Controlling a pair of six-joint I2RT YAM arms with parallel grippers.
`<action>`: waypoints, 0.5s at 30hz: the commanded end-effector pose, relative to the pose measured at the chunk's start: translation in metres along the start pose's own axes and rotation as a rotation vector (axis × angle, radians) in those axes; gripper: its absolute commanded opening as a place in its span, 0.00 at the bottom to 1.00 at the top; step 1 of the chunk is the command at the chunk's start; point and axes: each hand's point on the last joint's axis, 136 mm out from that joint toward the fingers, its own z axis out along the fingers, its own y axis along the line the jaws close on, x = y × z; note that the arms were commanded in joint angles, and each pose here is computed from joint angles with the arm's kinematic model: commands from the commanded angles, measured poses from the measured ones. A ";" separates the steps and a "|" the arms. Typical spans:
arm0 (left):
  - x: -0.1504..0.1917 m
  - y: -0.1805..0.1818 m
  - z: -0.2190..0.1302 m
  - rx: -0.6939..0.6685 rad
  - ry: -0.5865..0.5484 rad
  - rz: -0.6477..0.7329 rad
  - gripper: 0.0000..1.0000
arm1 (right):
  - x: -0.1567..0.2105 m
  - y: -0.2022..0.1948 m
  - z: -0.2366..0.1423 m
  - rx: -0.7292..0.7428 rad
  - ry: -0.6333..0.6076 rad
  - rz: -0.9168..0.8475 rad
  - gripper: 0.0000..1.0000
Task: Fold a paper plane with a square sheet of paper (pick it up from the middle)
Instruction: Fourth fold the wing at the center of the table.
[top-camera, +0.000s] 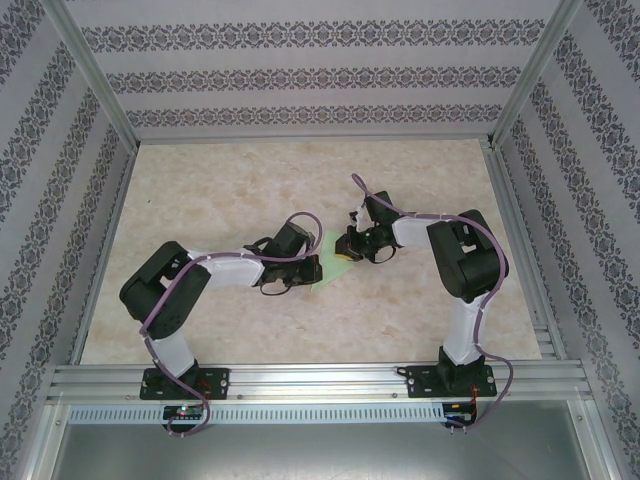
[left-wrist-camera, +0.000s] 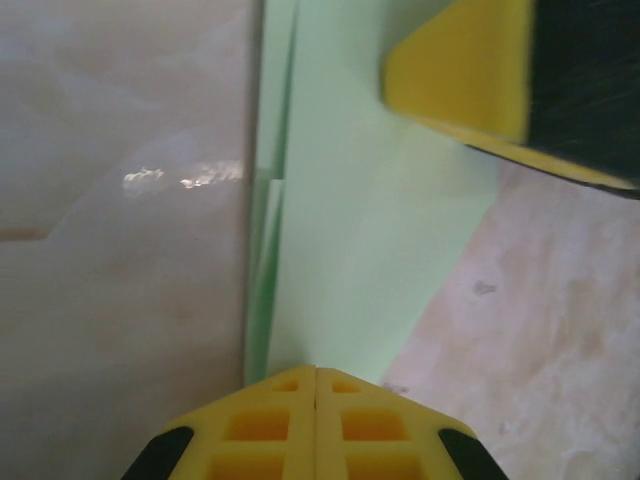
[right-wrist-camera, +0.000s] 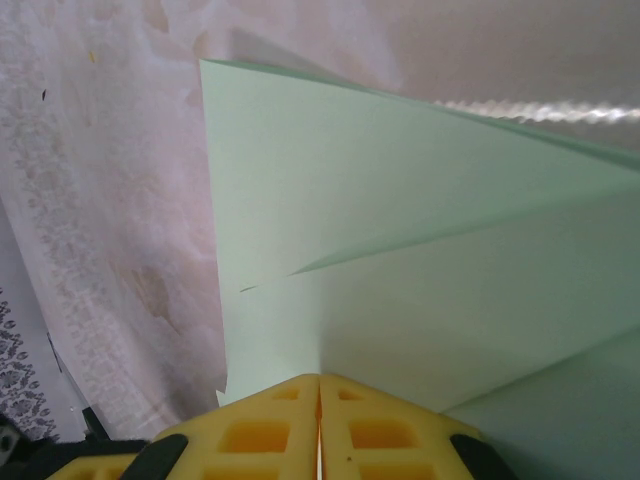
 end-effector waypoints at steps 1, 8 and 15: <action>0.007 0.011 0.004 -0.040 0.016 -0.029 0.04 | 0.015 -0.047 0.011 0.143 0.038 0.064 0.09; 0.041 0.029 0.006 -0.045 0.099 -0.071 0.04 | 0.015 -0.053 0.011 0.165 0.040 0.071 0.09; 0.076 0.032 -0.002 -0.091 0.252 0.045 0.03 | 0.016 -0.055 0.010 0.177 0.042 0.076 0.09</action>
